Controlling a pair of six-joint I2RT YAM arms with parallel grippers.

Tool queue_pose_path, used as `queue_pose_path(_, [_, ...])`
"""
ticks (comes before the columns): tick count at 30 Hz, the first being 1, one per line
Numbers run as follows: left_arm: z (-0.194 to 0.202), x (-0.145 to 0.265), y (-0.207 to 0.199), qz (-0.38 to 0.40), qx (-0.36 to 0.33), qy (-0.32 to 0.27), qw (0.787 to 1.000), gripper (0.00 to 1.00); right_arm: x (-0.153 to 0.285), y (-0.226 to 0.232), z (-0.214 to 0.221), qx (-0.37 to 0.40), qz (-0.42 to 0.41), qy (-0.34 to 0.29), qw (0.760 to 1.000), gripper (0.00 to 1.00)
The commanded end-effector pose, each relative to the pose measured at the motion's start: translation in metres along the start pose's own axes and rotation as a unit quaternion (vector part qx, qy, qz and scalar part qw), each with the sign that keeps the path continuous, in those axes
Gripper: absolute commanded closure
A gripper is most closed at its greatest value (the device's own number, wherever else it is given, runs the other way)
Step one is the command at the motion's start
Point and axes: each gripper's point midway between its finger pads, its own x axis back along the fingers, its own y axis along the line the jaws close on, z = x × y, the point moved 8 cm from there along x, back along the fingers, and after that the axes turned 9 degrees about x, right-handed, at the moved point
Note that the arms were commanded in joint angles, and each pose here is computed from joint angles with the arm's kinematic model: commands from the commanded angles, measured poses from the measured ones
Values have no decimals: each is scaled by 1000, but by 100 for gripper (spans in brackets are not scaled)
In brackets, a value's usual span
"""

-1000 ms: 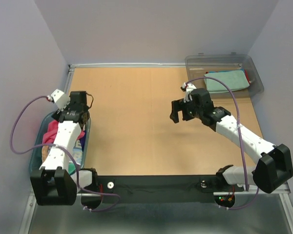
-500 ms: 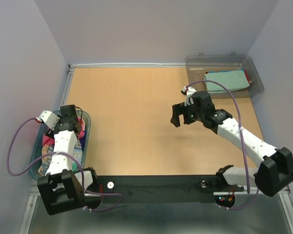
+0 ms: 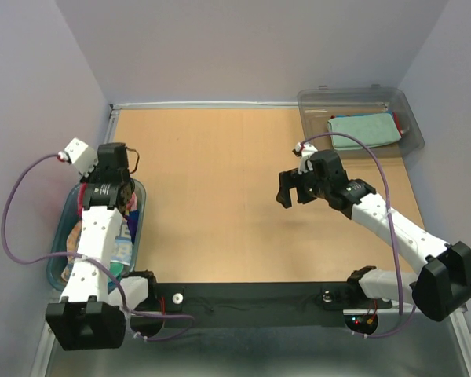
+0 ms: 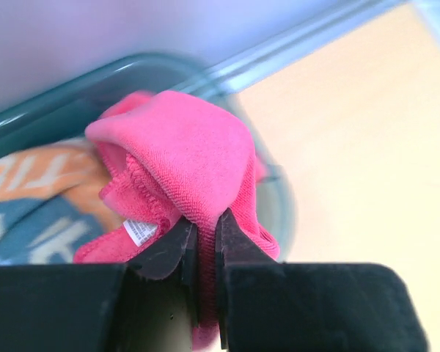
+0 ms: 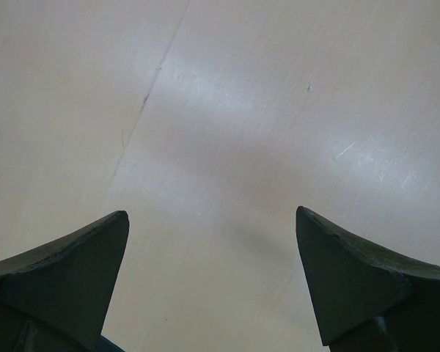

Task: Fold and stack the towels
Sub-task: Grab crumpled towel, then move the towel to the center of the board

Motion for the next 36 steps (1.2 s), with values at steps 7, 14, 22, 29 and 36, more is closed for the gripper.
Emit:
queue_pose_path(7, [-65, 146, -119, 262, 4, -18, 965, 96, 18, -3, -16, 2, 30, -46, 998, 0])
queue_pose_path(14, [-69, 273, -174, 470, 2, 37, 882, 96, 59, -17, -45, -1, 135, -129, 982, 0])
queue_pose_path(22, [6, 336, -143, 574, -22, 120, 810, 89, 109, -20, -58, -3, 183, -210, 960, 0])
queue_pose_path(29, [83, 230, -75, 441, -51, 113, 889, 81, 91, -18, -40, 15, 156, -168, 973, 0])
queue_pose_path(36, [116, 155, -73, 350, -125, 103, 923, 18, 37, -17, -8, 6, 115, -54, 992, 0])
